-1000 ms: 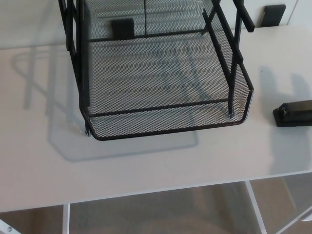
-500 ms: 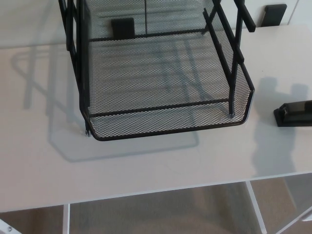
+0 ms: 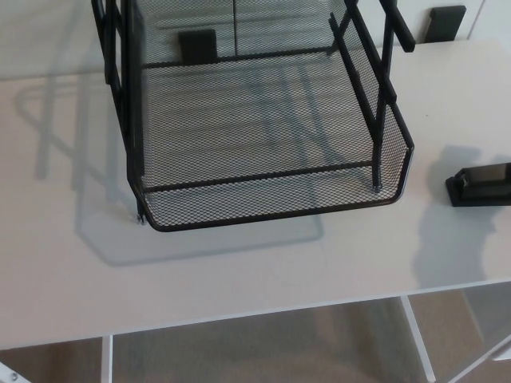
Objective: The robot walks towards a desk on which a file tray is kept in the middle and a stapler is kept to its right. The robot lifts the stapler using its right hand and places it on the file tray.
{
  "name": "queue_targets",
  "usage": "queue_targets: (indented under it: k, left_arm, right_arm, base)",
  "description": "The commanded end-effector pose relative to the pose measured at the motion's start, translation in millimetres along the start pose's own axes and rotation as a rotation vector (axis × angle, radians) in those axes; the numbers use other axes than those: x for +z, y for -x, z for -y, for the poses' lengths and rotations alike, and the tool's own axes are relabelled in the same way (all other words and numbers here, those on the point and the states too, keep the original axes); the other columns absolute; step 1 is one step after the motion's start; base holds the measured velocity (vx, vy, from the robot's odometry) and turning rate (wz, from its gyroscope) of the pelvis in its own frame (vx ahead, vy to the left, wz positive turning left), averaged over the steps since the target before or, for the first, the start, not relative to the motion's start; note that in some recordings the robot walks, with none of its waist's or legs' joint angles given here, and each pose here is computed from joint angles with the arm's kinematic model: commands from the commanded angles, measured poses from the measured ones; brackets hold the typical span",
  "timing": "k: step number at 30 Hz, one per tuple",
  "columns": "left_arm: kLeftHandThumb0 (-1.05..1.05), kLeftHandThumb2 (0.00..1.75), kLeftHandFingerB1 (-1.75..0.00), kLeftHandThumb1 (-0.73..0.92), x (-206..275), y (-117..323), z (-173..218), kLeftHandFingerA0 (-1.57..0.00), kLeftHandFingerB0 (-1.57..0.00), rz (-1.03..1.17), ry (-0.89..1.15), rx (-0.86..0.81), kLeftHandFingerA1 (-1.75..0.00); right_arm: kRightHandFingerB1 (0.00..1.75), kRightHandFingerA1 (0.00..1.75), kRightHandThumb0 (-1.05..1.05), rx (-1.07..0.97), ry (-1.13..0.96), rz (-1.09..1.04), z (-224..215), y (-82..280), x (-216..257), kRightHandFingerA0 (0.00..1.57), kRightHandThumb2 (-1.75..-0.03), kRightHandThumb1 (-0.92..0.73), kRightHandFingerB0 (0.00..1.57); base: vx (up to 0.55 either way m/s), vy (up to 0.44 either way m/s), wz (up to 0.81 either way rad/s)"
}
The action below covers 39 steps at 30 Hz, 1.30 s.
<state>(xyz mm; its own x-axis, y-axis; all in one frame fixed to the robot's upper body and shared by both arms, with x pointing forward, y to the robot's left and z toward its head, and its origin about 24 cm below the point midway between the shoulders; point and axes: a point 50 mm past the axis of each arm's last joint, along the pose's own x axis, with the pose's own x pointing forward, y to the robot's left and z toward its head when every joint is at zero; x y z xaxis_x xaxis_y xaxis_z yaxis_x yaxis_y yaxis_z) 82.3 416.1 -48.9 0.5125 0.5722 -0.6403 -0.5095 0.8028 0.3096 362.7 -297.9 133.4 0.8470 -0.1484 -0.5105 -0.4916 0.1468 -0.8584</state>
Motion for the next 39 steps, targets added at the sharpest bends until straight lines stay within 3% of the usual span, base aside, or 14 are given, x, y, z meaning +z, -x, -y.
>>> queue_targets:
  k: [1, 2, 4, 5, 6, 7, 16, 21, 31, 35, 36, 37, 38, 39]
  left_arm:
    - [-0.51, 0.6, -0.59, 0.68, 2.7, 0.2, 0.2, -0.66, -0.49, 0.015, -0.011, 0.002, -0.7]
    - [-0.5, 0.95, -0.63, 0.48, 1.8, 0.0, -0.3, -0.61, -0.38, 0.013, -0.009, 0.0, -0.74]
    - [-0.5, 0.96, -0.63, 0.49, 2.1, -0.2, 1.6, -0.61, -0.39, 0.021, -0.009, -0.01, -0.75]
    - [-0.5, 0.61, -0.59, 0.68, 2.2, -0.6, 2.1, -0.64, -0.48, 0.015, -0.014, -0.004, -0.7]
    - [-0.5, 0.6, -0.58, 0.69, 2.1, -0.6, 2.5, -0.64, -0.47, 0.012, -0.023, -0.007, -0.7]
    - [-0.51, 0.61, -0.58, 0.68, 2.2, -0.3, 2.8, -0.63, -0.44, 0.013, -0.025, -0.01, -0.7]
    - [-0.48, 0.6, -0.58, 0.7, 0.6, -0.2, 3.3, -0.67, -0.47, 0.003, -0.029, -0.011, -0.71]
    - [-0.46, 0.6, -0.59, 0.7, 0.7, -1.2, 4.0, -0.67, -0.49, -0.007, -0.035, -0.004, -0.69]
    - [-0.46, 0.6, -0.58, 0.7, 5.7, -1.2, 5.5, -0.68, -0.47, 0.006, -0.054, -0.014, -0.7]
    - [-0.47, 0.6, -0.58, 0.7, 4.7, -0.7, 4.4, -0.67, -0.47, 0.004, -0.06, -0.014, -0.71]
    - [-0.48, 0.61, -0.59, 0.71, 4.0, -0.9, 3.6, -0.68, -0.51, 0.003, -0.076, -0.013, -0.71]
    - [-0.48, 0.61, -0.59, 0.71, 3.9, -1.2, 3.8, -0.68, -0.52, 0.003, -0.075, -0.012, -0.71]
    - [-0.47, 0.61, -0.57, 0.71, 4.0, -1.7, 4.1, -0.66, -0.49, 0.0, -0.074, -0.013, -0.69]
    - [-0.47, 0.61, -0.57, 0.71, 4.2, -2.1, 4.0, -0.66, -0.49, -0.002, -0.077, -0.015, -0.69]
  right_arm:
    - [0.39, 0.54, -0.69, 0.01, 0.107, 0.027, -11.9, -4.5, 4.4, 0.17, -0.82, -0.45, 0.07]
    - [0.39, 0.52, -0.68, -0.005, 0.106, 0.038, -14.3, -5.0, 6.8, 0.18, -0.81, -0.44, 0.1]
    - [0.39, 0.51, -0.66, -0.006, 0.088, 0.043, -14.4, -4.8, 6.8, 0.17, -0.79, -0.43, 0.11]
    - [0.4, 0.5, -0.65, -0.005, 0.065, 0.043, -15.9, -6.0, 8.4, 0.15, -0.78, -0.43, 0.12]
    - [0.28, 0.43, -0.58, -0.006, 0.054, 0.054, -18.5, -6.8, 10.2, 0.16, -0.58, -0.55, 0.19]
    - [0.27, 0.42, -0.56, -0.004, 0.05, 0.059, -19.4, -7.5, 11.0, 0.15, -0.57, -0.56, 0.19]
    - [0.29, 0.42, -0.47, -0.007, 0.037, 0.073, -35.6, -8.1, 2.1, 0.14, -0.59, -0.57, 0.23]
    - [0.31, 0.44, -0.36, 0.016, 0.047, 0.086, -69.4, -7.8, -12.2, 0.14, -0.56, -0.52, 0.29]
    - [0.3, 0.41, -0.41, 0.037, 0.226, 0.113, -82.8, -7.9, -1.9, 0.14, -0.57, -0.56, 0.27]
    - [0.3, 0.43, -0.4, 0.06, 0.228, 0.118, -84.6, -9.8, 1.5, 0.21, -0.58, -0.57, 0.28]
    - [0.32, 0.47, -0.43, 0.018, 0.322, 0.155, -86.6, -9.0, 5.6, 0.34, -0.58, -0.57, 0.34]
    - [0.34, 0.94, -0.43, -0.005, 0.364, 0.165, -87.6, -8.4, 6.6, 0.61, -0.57, -0.56, 0.41]
    - [0.4, 1.3, -0.41, -0.04, 0.43, 0.184, -88.9, -7.3, 8.3, 0.77, -0.58, -0.57, 0.52]
    - [0.4, 1.3, -0.41, -0.051, 0.457, 0.196, -89.4, -6.8, 9.1, 0.77, -0.58, -0.57, 0.52]
  base:
    - [0.0, 0.0, 0.0]
    - [0.0, 0.0, 0.0]
    - [0.0, 0.0, 0.0]
    - [0.0, 0.0, 0.0]
    - [0.0, 0.0, 0.0]
    - [0.0, 0.0, 0.0]
    - [0.0, 0.0, 0.0]
    - [0.0, 0.0, 0.0]
    - [0.0, 0.0, 0.0]
    - [0.0, 0.0, 0.0]
    - [0.0, 0.0, 0.0]
    - [0.0, 0.0, 0.0]
    - [0.0, 0.0, 0.0]
    - [0.0, 0.0, 0.0]
